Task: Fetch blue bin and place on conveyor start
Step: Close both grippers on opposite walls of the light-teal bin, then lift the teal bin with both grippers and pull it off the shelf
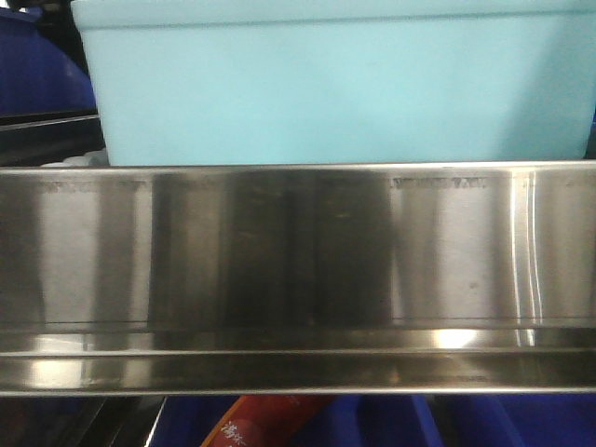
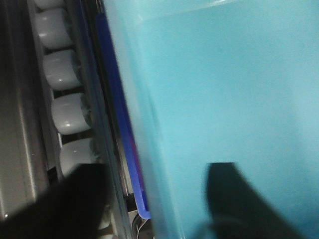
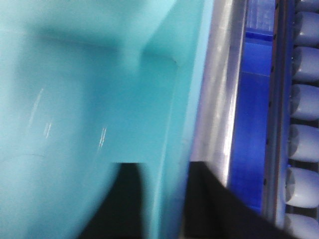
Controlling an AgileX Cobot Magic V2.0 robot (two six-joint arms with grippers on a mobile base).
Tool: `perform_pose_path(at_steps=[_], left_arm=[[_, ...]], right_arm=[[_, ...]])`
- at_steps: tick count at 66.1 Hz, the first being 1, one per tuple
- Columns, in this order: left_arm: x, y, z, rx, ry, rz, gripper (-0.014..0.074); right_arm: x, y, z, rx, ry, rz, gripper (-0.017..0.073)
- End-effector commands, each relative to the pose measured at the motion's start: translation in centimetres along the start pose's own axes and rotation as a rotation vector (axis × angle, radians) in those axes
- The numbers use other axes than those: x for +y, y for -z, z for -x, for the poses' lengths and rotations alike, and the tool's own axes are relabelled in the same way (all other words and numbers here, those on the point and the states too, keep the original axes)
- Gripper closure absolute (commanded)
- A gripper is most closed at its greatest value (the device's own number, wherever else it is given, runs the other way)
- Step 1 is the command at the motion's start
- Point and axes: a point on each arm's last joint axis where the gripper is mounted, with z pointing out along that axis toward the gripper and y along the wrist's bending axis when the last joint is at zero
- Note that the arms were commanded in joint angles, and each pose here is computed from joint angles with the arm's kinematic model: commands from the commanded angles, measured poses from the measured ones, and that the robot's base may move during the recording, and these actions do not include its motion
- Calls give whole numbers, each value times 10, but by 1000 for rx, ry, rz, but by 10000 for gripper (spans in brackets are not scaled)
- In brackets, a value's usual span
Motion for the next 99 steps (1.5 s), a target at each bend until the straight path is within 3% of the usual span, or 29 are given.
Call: perform_pose_path(at_steps=[1,6,25,45,65,79,99], left_arm=[[1,5,1,-10,11,-3,541],[1,5,1,-12,11,-3,706],[-1,24,-3,-37,16,-27,705],[-14,108,-28,-219,-38,-80,705],[5,174,-80,-327,4,-112,705],[18,200,-96,-416,27,-74,705],[16,193,-92,-397,24,-66,705]], right_arm=[[1,3,3,-22,8,-4,719],[1,3,3,-22,7,-5,711],[2,33,0,-85,11,0,712],[7,118,-25,-243,26,20,712],[32,184,-65,-334,110,119,712],[41,181,-64,-338,141,145,712],[43,167,-56,-315,139,141,712]])
